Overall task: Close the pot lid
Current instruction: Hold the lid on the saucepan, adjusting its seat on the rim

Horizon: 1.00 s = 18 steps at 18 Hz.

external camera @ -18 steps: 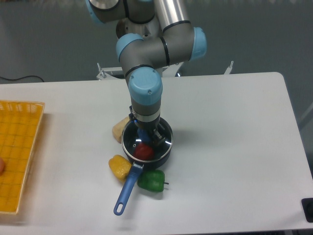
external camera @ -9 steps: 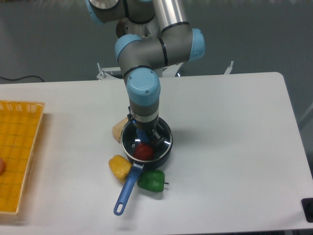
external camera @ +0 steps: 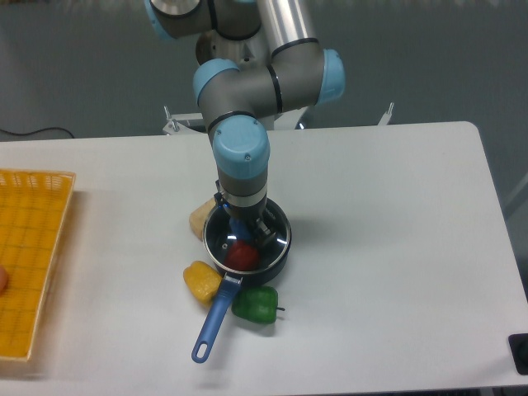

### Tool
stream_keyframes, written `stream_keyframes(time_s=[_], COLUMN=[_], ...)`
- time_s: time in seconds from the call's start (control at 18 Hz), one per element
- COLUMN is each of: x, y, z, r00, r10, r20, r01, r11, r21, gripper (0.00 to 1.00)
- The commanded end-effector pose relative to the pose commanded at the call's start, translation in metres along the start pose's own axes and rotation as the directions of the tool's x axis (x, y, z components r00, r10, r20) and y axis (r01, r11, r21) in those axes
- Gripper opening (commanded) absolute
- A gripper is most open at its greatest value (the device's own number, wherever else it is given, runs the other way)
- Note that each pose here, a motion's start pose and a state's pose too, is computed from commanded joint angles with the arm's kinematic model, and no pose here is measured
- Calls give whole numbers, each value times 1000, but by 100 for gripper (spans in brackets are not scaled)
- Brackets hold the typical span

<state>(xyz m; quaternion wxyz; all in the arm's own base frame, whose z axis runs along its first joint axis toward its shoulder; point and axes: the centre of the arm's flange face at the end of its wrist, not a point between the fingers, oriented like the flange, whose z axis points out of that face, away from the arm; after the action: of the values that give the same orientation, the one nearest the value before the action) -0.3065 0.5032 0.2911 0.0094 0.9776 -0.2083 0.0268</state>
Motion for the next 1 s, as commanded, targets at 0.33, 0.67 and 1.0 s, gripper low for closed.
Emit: stream_keyframes(time_s=[0.33,0.67,1.0], x=[2,2,2], y=[-4,-4,-3], z=[2,2,3], r00=[1000,1000,1000], r10=[8,9,12], r20=[-2,-2,-3], r01=[-8,-9,-12], r11=[1000,1000,1000], r21=[-4,-4,-6], gripper=[52,52,52])
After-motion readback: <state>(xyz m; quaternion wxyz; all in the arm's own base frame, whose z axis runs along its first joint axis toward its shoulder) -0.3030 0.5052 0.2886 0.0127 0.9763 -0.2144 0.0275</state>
